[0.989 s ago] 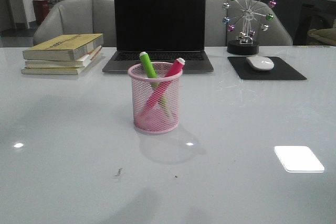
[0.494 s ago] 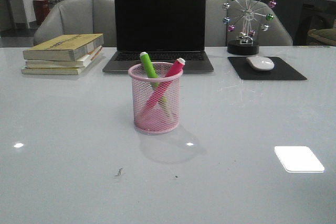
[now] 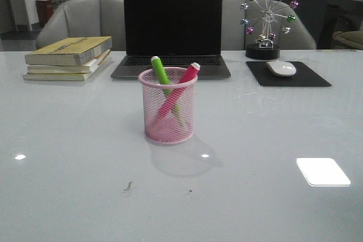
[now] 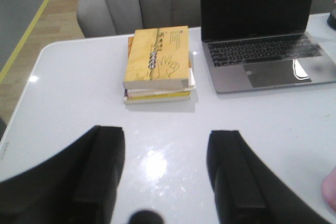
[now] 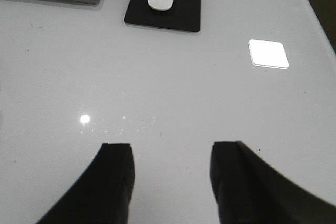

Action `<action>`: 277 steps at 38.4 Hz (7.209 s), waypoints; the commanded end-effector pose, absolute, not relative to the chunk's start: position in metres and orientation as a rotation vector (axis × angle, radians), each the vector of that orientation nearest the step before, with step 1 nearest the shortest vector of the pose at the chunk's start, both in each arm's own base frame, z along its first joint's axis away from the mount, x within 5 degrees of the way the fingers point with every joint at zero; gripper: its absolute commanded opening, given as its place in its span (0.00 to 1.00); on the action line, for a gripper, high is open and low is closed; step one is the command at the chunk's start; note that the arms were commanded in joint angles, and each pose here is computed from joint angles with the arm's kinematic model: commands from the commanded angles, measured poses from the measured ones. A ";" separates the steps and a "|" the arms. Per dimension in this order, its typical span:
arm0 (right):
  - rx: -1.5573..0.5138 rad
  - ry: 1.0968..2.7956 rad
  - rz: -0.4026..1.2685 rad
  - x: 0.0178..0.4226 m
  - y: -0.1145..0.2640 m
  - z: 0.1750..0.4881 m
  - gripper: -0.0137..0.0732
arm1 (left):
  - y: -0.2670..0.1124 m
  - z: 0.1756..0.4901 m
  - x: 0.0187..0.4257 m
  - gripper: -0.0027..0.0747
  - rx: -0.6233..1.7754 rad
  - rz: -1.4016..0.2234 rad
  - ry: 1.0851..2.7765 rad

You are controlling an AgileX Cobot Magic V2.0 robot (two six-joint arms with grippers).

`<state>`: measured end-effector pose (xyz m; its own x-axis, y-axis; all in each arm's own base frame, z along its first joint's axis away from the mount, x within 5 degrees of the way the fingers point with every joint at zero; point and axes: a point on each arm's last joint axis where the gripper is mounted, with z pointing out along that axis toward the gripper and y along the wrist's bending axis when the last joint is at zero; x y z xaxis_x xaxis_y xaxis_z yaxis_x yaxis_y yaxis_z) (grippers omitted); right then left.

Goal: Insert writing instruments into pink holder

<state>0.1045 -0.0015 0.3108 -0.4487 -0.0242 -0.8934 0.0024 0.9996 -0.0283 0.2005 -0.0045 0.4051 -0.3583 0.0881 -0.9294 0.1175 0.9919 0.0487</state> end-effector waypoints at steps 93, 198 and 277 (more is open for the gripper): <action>-0.023 1.918 -0.053 0.107 -0.003 0.328 0.22 | -0.008 0.349 0.103 0.55 0.098 -0.058 1.841; 0.001 1.608 -0.018 0.056 -0.001 0.193 0.22 | -0.008 0.349 0.103 0.55 0.098 -0.058 1.841; 0.001 1.608 -0.018 0.056 -0.001 0.193 0.22 | 0.004 0.217 0.055 0.16 -0.057 0.030 1.414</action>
<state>0.0561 -0.0002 0.1850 -0.1383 -0.0011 -0.9904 0.0048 1.0000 -0.0018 0.0558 0.0025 0.2116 0.0877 -0.0018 -0.9961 -0.0449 0.9990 -0.0057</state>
